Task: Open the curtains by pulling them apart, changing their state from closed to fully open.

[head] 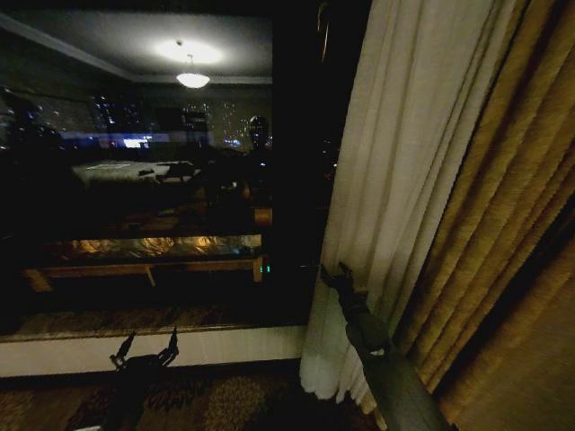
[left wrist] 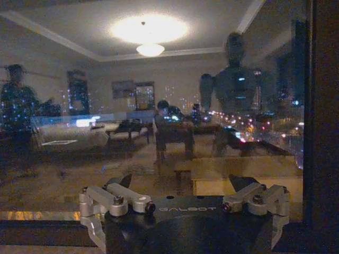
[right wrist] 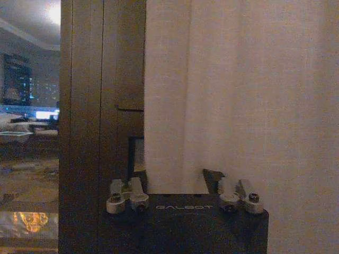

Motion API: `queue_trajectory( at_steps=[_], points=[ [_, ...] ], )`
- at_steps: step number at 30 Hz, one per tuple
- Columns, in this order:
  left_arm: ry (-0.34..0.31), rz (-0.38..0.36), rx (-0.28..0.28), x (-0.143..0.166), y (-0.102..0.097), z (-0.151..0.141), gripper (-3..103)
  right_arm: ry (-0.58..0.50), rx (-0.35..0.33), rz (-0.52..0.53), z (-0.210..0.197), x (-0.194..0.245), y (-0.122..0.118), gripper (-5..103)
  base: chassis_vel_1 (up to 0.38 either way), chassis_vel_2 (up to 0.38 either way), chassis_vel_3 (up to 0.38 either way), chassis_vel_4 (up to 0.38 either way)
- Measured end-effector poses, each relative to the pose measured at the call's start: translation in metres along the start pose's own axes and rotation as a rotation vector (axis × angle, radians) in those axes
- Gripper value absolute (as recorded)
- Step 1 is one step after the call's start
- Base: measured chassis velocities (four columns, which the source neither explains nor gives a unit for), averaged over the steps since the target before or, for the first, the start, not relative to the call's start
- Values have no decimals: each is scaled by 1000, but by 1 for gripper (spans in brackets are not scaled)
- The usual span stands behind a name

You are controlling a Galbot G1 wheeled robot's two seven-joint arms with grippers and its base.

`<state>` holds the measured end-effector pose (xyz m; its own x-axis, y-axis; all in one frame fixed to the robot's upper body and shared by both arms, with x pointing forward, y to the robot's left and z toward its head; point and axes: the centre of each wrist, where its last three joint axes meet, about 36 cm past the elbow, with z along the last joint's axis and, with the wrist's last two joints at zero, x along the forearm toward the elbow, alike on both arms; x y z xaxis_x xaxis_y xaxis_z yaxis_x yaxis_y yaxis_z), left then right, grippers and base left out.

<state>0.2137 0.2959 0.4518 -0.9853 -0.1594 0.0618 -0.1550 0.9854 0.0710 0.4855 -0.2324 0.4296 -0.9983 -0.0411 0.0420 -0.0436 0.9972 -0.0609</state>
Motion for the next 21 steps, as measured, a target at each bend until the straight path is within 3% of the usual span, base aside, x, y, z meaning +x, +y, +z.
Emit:
queue_trajectory(
  at_steps=[7,10,14,21],
  points=[
    [-4,1,-3,2,0,-3,100,-10,2,1,-2,-1,0,30,0,0,0,0],
    [-5,1,-3,2,0,-4,100,-13,3,1,-3,-1,0,25,0,0,0,0],
    [-7,1,-2,3,-1,-3,100,-19,8,0,-4,1,-2,3,0,0,0,0],
    [-10,2,-2,3,-1,-3,100,-22,17,26,-5,-2,-11,0,0,0,0,0]
  ],
)
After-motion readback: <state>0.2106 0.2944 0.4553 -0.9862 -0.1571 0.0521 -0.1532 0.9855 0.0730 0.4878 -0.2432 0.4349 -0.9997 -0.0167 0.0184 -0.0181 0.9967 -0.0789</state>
